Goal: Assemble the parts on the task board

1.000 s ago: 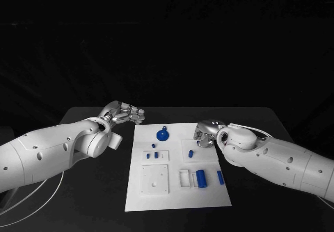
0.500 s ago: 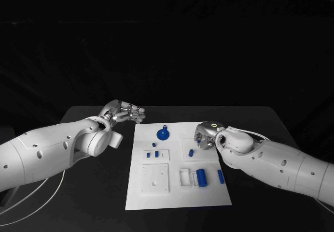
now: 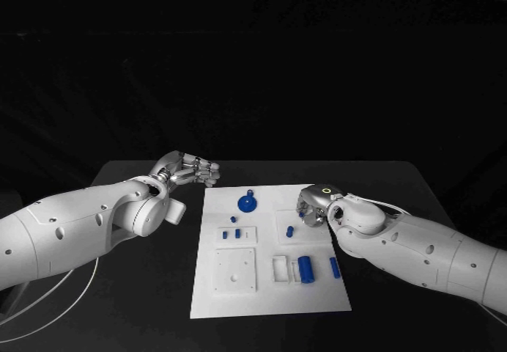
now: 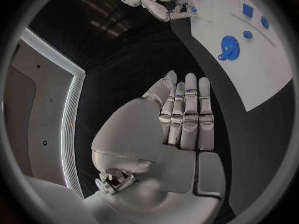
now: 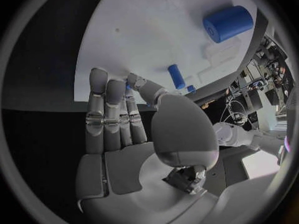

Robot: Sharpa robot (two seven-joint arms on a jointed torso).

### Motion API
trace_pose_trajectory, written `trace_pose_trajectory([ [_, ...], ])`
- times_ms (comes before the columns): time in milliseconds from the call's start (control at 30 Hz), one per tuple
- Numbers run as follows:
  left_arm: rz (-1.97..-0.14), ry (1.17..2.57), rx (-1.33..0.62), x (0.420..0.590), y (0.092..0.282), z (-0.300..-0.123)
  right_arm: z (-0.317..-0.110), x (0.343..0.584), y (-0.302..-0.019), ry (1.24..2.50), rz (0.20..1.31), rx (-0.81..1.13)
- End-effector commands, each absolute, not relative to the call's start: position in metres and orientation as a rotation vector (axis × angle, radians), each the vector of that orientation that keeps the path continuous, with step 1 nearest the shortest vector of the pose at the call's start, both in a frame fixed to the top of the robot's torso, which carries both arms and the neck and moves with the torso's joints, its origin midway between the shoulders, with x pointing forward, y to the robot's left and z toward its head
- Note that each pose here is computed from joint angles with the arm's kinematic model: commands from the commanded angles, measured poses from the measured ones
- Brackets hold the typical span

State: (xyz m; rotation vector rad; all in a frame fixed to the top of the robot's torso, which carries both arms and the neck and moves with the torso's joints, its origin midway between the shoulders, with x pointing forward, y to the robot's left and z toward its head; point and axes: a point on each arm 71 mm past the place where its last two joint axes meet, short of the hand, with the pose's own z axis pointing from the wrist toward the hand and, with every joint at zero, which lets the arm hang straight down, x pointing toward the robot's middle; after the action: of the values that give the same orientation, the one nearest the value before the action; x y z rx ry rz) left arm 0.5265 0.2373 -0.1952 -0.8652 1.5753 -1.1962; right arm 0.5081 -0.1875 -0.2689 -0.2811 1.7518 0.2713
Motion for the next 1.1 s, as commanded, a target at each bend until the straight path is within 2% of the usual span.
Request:
trace_pose_trajectory([
  [33, -1.219, 1.580, -0.866, 0.5267, 0.2355, -0.1940, -0.2684, 0.5078, -0.1872, 1.737, 0.262, -0.286],
  [1100, -1.213, 1.588, -0.871, 0.5283, 0.2384, -0.1949, -0.2701, 0.5060, -0.1832, 1.750, 0.295, -0.254],
])
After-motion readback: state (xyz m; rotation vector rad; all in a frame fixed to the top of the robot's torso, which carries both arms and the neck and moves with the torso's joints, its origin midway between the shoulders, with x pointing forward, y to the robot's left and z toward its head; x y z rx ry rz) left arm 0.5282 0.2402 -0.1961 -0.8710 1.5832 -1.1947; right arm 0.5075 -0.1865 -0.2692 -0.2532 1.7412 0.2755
